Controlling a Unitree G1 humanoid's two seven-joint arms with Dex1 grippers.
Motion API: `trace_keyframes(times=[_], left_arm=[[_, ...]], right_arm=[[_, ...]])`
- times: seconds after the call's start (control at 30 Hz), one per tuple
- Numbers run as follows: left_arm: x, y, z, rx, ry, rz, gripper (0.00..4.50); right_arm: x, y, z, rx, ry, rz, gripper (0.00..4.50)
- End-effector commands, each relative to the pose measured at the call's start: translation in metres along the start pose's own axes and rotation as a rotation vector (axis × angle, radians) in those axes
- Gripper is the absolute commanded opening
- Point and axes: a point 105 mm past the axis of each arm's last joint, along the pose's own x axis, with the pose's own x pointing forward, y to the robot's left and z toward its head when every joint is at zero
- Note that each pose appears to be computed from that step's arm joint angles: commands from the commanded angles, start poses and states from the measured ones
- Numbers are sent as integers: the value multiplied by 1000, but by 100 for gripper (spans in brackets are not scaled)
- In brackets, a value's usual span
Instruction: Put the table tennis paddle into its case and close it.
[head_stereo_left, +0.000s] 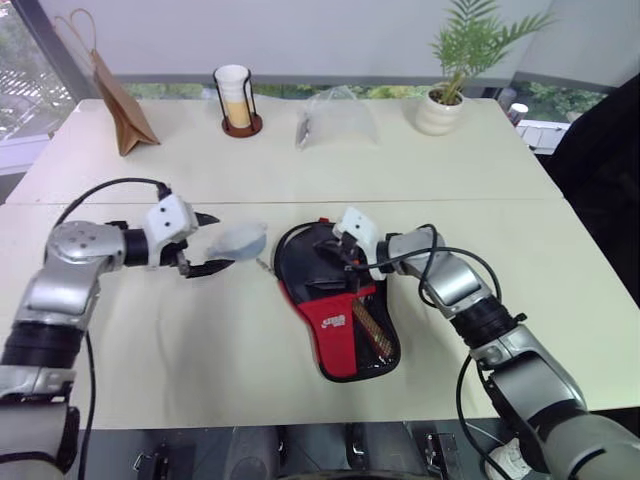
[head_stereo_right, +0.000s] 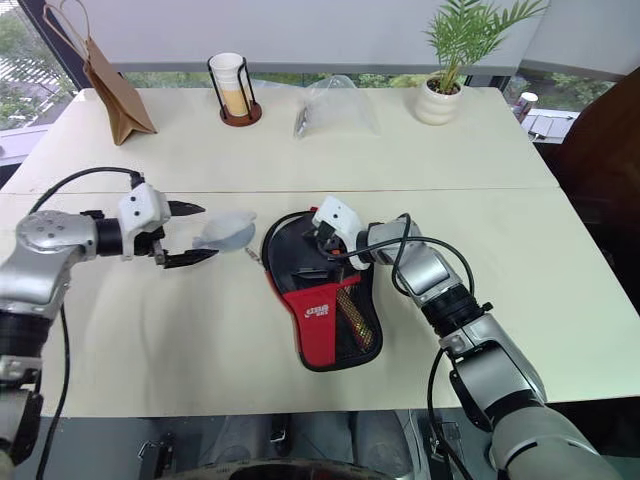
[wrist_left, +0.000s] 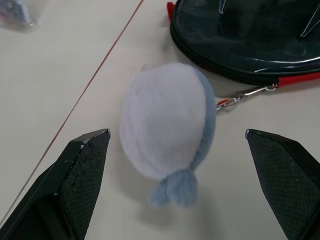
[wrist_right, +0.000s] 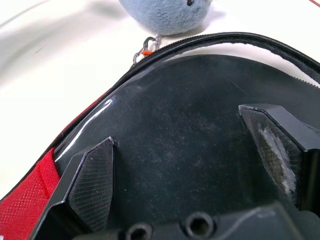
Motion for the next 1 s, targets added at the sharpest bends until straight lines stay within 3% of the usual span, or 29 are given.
trace_keyframes(times=[0.03, 0.23, 0.27, 0.33, 0.53, 0.6, 0.8, 1.0], left_arm=[[9, 3, -7, 46, 26, -22, 450], [26, 8, -18, 75, 56, -28, 450], [28, 10, -18, 75, 49, -22, 425], [33, 13, -15, 75, 32, -8, 365], [40, 23, -9, 51, -5, 27, 70], [41, 29, -10, 47, 9, 50, 5], [58, 56, -6, 52, 53, 186, 5], [87, 69, 13, 80, 71, 279, 5]], right_arm=[[-2, 1, -29, 25, 112, -22, 447], [-5, 1, -29, 26, 116, -28, 447], [-5, 1, -29, 28, 115, -30, 450], [-6, 2, -29, 30, 116, -34, 450], [-7, 10, -32, 35, 124, -34, 450], [-7, 12, -34, 46, 128, -36, 450], [-9, 15, -47, 63, 194, -64, 450], [-20, 17, -58, 100, 243, -103, 450]])
